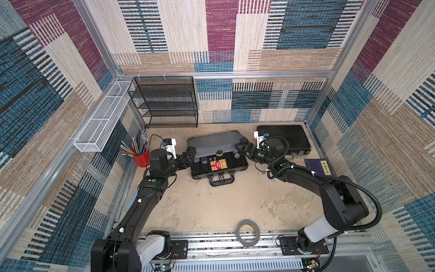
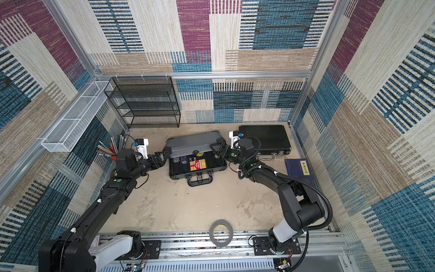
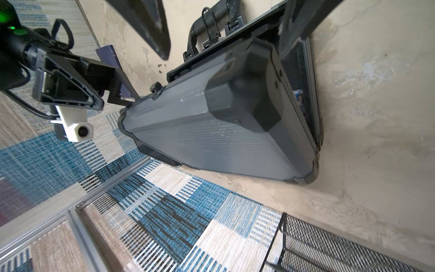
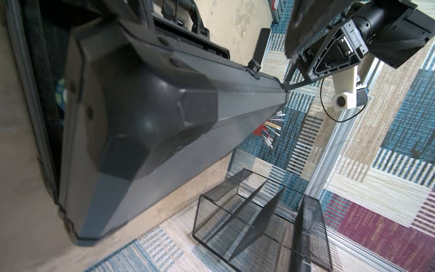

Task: Open the poker set cases
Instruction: Open the case lid on the poker set case.

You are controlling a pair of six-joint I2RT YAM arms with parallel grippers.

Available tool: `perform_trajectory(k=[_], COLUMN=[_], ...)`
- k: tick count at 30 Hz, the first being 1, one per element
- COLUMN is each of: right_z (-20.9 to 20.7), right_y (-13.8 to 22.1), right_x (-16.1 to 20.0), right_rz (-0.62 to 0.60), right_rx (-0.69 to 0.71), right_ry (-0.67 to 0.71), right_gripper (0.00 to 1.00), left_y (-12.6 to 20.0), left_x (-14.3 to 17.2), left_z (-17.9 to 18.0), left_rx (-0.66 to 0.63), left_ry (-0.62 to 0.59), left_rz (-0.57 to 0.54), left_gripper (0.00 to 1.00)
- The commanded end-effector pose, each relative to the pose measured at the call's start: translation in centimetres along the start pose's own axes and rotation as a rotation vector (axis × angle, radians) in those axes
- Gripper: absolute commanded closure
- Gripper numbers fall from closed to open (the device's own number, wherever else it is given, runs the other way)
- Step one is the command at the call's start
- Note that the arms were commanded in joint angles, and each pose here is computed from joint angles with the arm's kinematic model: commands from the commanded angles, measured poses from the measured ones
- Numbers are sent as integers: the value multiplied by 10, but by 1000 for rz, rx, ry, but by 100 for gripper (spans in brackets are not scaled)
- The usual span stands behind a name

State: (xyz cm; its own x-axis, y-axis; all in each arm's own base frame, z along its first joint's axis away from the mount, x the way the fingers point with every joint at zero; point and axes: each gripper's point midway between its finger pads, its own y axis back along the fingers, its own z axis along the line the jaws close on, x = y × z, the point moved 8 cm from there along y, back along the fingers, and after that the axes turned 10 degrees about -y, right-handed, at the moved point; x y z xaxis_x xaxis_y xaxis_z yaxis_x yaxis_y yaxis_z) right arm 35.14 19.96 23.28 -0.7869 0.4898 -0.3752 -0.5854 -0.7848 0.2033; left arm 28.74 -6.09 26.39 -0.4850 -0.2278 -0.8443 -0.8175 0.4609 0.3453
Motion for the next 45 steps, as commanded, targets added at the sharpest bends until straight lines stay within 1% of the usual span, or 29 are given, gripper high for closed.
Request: perform_trajectory(k=[1,6,10,14,19,26,27,28,29,30,32,33,40,45], right_z=[15,18,23,29,31,28,28,29,28,29,21,27,22,24], right_y=[-9,-29,-44,-56,-70,-92,-95,-99,-102,-106,-113,-116,-136,-139], right_x=[-13,-26,-40,-53,-70,-89,-92,-95,-98,-100,-102,-108,-125,-129], right_rz=[-29,-24,-32,-44,-65,-88,-88,-85,-85,-83,-75,-84,-90,-86], right_rx=[-73,-91,-110,-126,-137,-147,-149,-158,-157,-158,-147,-160,-160,-163], right_ry=[40,35,39,38,30,16,16,20,19,17,11,19,23,29], right_gripper=[17,25,30,35,40,47,50,55,58,59,60,61,62,62], left_y=[15,33,36,29,19,-3,-7,-11,-14,-16,-21,-23,-35,-39], left_x=[-4,-6,7,33,60,79,81,82,83,84,85,84,89,94], left_z=[-4,-9,-7,1,13,29,30,32,33,34,37,38,44,47], left_rx=[-19,-32,-28,-19,-22,-21,-21,-17,-10,-10,-11,-13,-15,-21], left_ry=[-50,-70,-53,1,60,137,147,157,162,170,177,178,192,194], left_rz=[18,10,44,96,129,142,146,150,150,153,155,154,172,191], left_gripper=[26,27,29,32,34,40,41,41,42,42,43,43,45,47])
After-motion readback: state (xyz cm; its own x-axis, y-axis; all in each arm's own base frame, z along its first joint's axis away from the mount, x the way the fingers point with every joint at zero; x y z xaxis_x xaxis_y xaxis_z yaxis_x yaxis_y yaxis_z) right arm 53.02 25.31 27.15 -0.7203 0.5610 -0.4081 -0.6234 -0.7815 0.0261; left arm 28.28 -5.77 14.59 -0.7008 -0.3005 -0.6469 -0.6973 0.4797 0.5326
